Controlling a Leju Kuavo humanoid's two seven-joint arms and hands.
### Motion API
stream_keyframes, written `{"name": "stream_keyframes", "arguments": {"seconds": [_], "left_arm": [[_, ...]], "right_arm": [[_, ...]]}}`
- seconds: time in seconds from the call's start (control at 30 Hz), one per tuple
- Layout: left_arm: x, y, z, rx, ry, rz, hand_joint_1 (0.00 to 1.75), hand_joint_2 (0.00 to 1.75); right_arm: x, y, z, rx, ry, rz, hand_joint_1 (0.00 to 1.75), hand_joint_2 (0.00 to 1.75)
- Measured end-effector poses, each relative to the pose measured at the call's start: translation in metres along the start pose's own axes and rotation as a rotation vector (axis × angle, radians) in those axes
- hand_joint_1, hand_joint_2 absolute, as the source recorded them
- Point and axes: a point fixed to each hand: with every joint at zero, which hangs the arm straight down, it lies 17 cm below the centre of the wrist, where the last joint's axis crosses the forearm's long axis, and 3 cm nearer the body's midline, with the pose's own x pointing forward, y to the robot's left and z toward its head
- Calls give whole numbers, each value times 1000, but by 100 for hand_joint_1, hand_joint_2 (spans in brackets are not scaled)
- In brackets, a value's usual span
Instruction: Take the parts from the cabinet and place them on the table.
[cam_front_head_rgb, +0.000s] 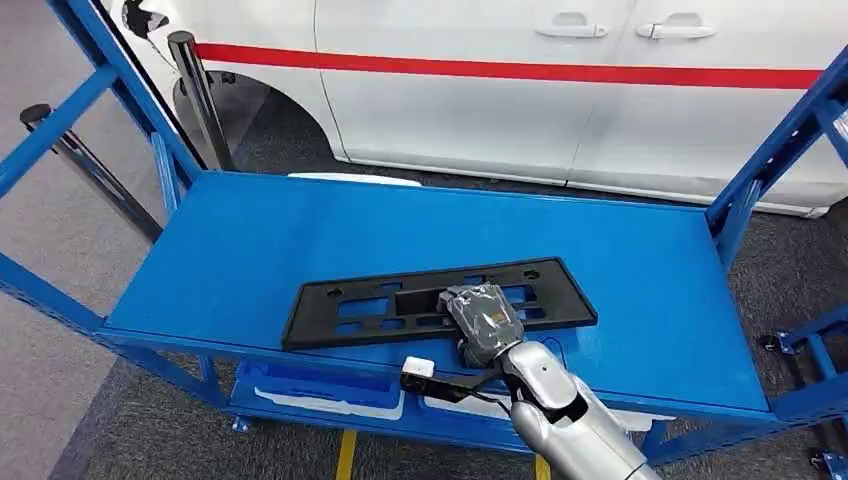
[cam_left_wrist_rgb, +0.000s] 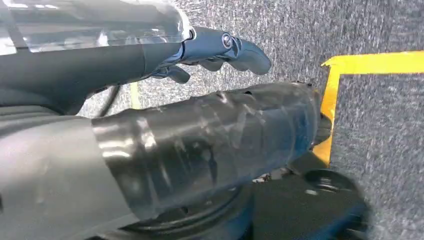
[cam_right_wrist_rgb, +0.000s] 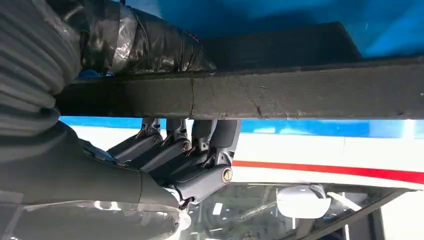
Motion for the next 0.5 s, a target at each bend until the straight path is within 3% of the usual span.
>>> {"name": "stream_keyframes", "arguments": {"seconds": [0.3, 0.33, 0.5], "left_arm": [[0, -1, 0, -6, -9, -1, 0, 0], [2, -1, 0, -9, -19, -1, 0, 175], [11, -3, 1, -19, -71, 1, 0, 175]], "right_arm": [[0, 0, 0, 1, 0, 0, 169, 175], [0, 0, 0, 0, 0, -2, 168, 175], [-6, 6, 6, 13, 7, -5, 169, 175]]}}
